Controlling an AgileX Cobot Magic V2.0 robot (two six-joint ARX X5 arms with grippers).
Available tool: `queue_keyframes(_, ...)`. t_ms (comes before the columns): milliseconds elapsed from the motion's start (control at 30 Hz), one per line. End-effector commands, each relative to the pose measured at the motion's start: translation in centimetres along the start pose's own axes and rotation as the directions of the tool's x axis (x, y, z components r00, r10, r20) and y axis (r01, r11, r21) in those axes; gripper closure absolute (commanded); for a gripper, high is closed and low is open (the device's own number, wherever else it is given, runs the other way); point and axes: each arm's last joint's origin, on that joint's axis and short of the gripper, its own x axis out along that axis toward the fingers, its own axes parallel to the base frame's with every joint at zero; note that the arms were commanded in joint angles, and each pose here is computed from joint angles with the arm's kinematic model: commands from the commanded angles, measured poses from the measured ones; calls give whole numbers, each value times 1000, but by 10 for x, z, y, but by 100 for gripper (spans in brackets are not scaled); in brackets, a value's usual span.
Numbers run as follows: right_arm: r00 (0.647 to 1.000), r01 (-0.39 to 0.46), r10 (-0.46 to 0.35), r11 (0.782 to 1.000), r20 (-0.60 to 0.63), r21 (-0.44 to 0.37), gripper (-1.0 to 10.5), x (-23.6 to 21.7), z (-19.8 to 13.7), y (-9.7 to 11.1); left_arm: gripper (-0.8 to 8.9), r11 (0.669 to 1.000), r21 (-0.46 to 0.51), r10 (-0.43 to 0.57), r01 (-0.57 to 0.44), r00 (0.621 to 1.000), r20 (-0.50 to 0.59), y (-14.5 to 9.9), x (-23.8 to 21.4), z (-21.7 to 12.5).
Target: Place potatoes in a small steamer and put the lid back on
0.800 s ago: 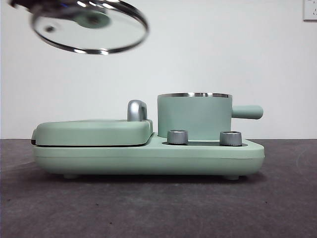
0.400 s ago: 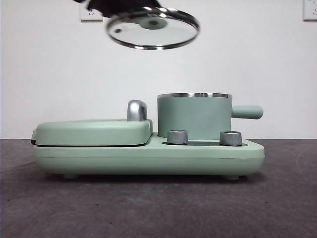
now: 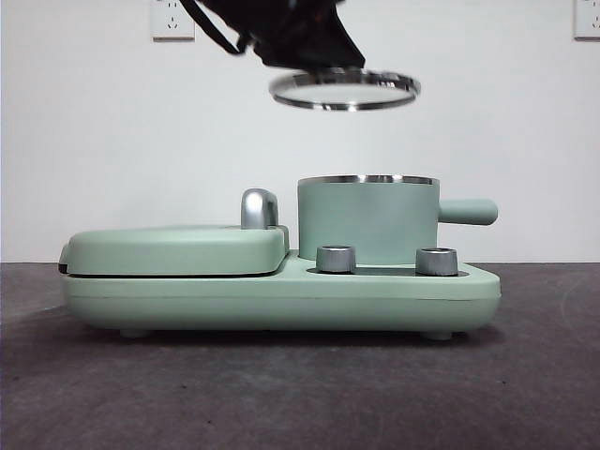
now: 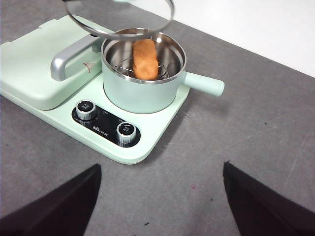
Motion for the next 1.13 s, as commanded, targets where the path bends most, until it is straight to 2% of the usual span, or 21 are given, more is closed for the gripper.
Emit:
queue_keyframes(33, 1000, -2, 2, 1000, 14, 17, 566, -2, 2, 0, 799, 1000, 29, 1, -3, 998, 67, 1, 12, 5)
queue_keyframes(200, 1000, 22, -22, 1000, 15, 18, 566, -2, 2, -1, 799, 1000, 27, 5, -7, 997, 83, 3, 30, -10)
queue_keyframes(467, 1000, 23, -23, 1000, 17, 18, 566, -2, 3, -1, 799, 1000, 14, -4, 3, 999, 44, 4, 48, -33)
queue_keyframes(1133, 1000, 23, -23, 1000, 16, 19, 566, -2, 3, -1, 799, 1000, -15, -5, 6, 999, 38, 4, 60, -48)
